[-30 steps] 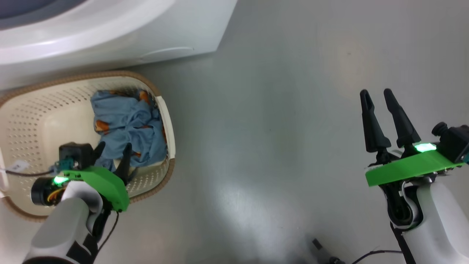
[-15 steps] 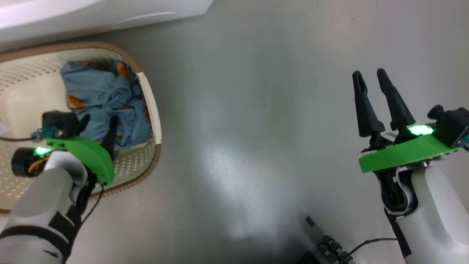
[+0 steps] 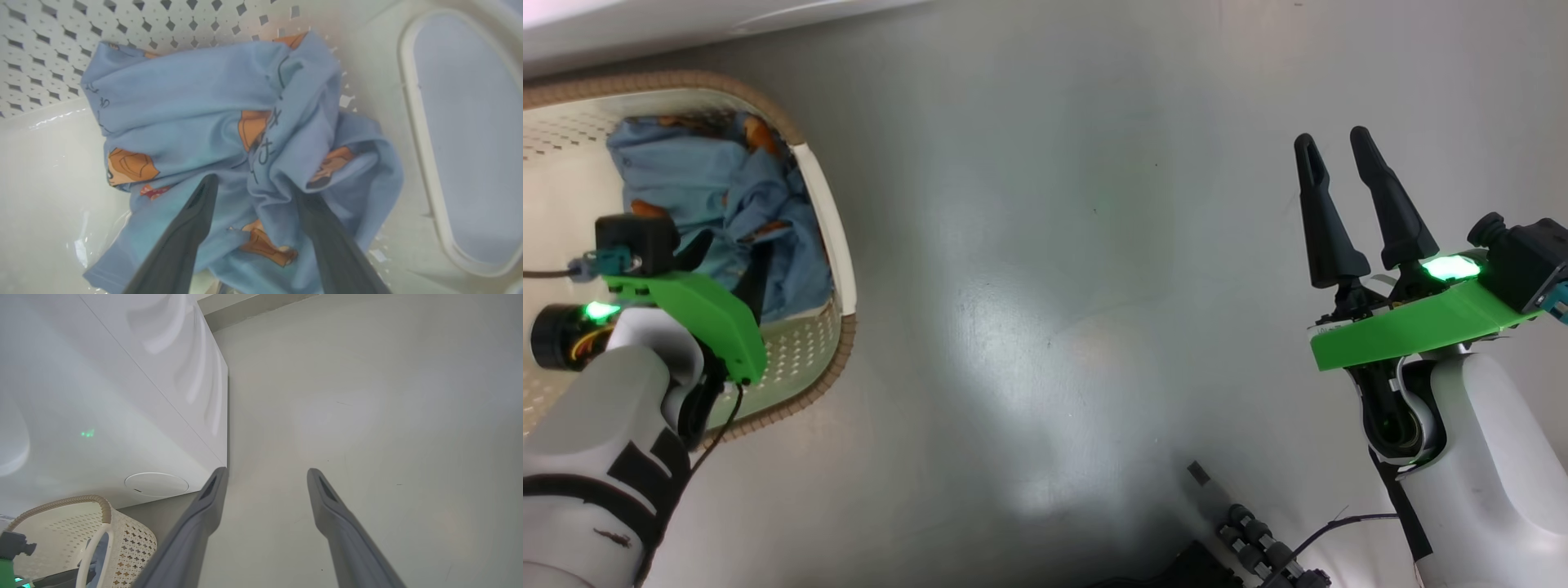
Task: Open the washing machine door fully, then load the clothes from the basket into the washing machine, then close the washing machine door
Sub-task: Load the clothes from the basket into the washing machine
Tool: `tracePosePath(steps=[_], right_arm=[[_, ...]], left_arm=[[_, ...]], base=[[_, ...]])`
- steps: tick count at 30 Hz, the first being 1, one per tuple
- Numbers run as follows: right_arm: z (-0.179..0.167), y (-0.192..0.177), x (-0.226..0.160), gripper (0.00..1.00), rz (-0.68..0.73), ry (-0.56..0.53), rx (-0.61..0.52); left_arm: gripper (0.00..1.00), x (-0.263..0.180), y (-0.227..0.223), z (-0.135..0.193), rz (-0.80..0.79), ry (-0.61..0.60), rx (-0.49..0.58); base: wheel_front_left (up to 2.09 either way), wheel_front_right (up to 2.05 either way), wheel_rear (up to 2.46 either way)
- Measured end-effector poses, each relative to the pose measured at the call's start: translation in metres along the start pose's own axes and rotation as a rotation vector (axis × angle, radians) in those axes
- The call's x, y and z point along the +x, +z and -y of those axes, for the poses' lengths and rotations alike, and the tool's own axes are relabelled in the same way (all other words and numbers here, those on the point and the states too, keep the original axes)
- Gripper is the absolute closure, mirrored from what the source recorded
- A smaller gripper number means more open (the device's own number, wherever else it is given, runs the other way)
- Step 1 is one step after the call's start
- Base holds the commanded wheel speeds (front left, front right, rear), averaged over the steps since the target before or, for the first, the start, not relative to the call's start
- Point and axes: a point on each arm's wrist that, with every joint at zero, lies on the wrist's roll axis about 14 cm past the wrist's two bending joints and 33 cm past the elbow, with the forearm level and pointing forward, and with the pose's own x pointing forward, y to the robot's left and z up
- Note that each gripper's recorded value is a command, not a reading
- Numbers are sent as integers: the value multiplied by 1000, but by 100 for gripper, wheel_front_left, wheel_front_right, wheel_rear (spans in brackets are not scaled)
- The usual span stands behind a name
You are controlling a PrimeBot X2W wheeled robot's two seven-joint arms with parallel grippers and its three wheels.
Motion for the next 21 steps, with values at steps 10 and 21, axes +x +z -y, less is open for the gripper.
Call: tracePosePath(steps=[10,21], right_arm=[[1,7,-2,0,14,-3,-7],[-7,28,-2,0,68,16,-7]], left_arm=[[100,0,6,6,8,-22,-47],[100,-18,48,-2,129,22,-135]], base=[[0,0,0],[0,0,0]])
